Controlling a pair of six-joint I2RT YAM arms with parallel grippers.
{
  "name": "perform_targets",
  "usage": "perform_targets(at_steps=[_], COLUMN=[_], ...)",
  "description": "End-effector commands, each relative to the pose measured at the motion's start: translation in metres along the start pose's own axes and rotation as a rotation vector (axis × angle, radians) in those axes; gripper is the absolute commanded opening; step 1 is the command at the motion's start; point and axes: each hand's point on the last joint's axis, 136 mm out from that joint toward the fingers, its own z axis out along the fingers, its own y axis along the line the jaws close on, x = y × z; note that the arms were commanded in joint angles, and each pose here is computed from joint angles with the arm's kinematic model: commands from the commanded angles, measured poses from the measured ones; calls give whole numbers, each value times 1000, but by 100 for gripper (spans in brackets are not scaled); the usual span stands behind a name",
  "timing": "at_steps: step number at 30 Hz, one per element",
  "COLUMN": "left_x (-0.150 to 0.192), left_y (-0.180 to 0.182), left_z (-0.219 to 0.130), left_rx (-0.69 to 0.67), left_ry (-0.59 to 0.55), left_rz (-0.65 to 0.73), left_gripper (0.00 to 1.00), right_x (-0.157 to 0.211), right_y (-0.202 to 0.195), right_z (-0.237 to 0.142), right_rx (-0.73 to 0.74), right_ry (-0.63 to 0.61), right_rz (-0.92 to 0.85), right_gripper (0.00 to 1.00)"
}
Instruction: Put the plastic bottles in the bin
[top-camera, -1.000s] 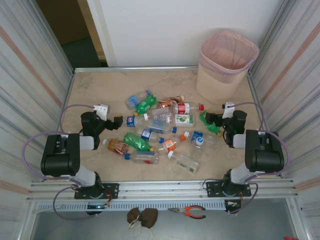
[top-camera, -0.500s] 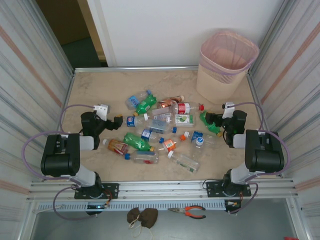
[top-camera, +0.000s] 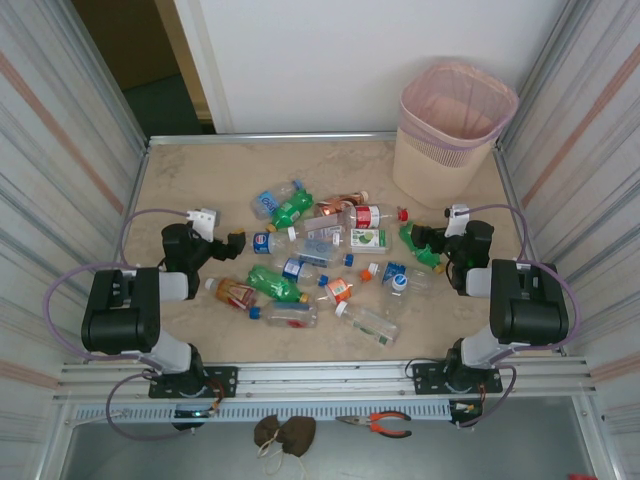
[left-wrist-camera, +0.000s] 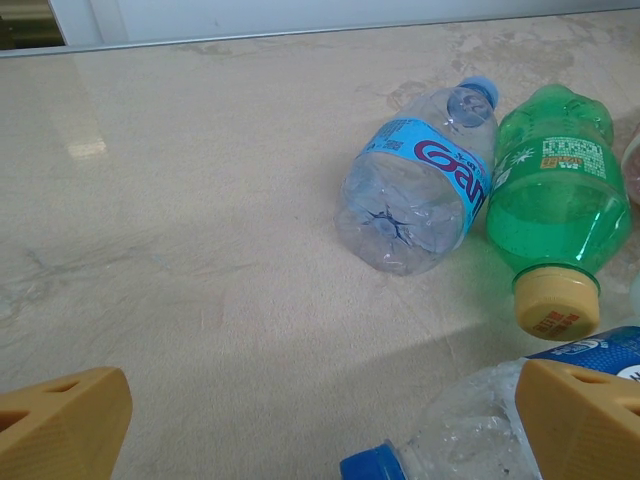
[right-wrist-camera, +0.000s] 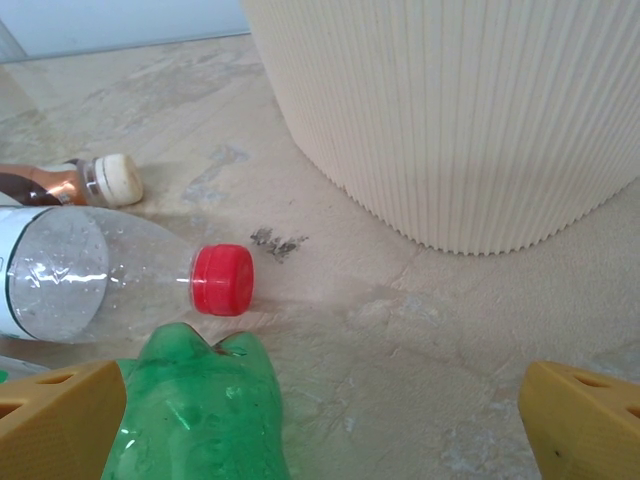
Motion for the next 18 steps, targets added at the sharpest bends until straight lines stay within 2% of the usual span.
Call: perform_targets(at_steps=[1,14,18], left_x=[-12,-36,-48], left_y=[3,13,24], left_z=[-2,-15,-27], left_rx=[-31,-111,-192], left_ry=[-22,-7,-10], left_rz=[35,-3,-57], left_gripper=[99,99,99], right_x=[-9,-33,-43], right_y=[-4,-4,3], right_z=[-3,-19,-26], right_rx=[31,78,76], right_ry=[-18,-13,27], right_rz=[-2,12,28], right_gripper=[99,99,99])
